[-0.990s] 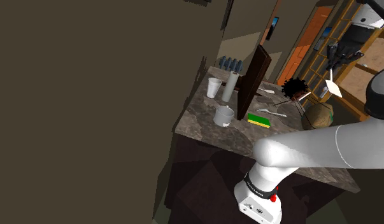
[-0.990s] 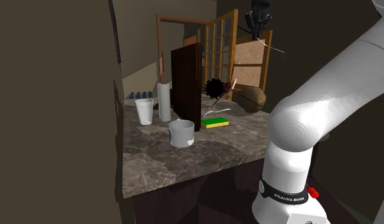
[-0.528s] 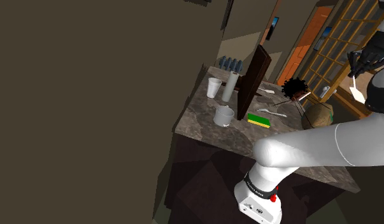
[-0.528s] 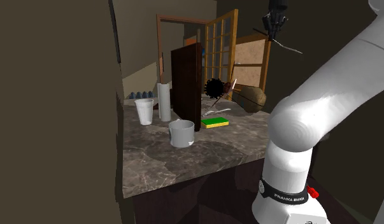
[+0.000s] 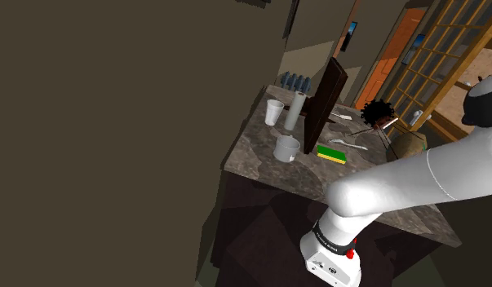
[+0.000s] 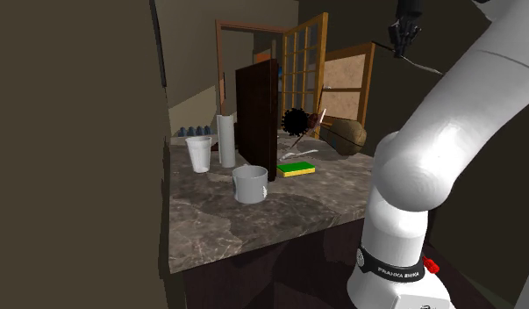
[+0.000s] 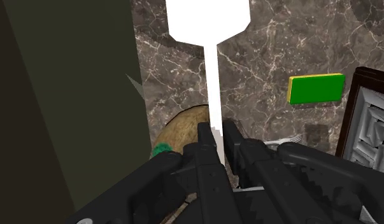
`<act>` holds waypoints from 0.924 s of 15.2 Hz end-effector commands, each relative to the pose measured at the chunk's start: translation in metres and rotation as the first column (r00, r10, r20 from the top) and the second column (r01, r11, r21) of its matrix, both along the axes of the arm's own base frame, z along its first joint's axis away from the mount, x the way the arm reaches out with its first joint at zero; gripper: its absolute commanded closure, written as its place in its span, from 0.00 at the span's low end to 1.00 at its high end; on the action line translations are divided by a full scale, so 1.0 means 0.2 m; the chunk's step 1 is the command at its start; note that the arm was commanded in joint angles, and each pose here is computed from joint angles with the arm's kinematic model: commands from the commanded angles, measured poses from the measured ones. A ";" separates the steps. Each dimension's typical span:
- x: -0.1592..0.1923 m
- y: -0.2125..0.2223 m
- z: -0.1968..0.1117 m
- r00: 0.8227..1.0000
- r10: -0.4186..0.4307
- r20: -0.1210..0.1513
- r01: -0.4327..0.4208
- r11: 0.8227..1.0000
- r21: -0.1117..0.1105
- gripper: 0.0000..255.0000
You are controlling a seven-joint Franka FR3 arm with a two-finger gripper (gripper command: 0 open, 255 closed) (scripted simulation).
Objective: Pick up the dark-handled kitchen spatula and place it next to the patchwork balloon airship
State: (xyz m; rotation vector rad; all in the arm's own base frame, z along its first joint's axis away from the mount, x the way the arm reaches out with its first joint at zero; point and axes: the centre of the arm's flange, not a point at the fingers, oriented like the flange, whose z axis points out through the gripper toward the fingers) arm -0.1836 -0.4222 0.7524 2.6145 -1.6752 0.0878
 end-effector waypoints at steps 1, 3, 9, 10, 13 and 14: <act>-0.11 -0.03 0.00 1.000 0.002 0.000 -0.002 1.000 0.000 1.00; -0.27 -0.10 0.00 1.000 0.002 0.000 -0.002 1.000 0.000 1.00; -0.27 -0.10 -0.16 1.000 0.002 0.000 -0.002 1.000 0.000 1.00; -0.27 -0.10 -0.19 1.000 0.002 0.000 -0.002 1.000 0.000 1.00; -0.27 -0.10 -0.27 1.000 0.002 0.000 -0.002 1.000 0.000 1.00; -0.27 -0.10 -0.29 1.000 0.002 0.000 -0.002 1.000 0.000 1.00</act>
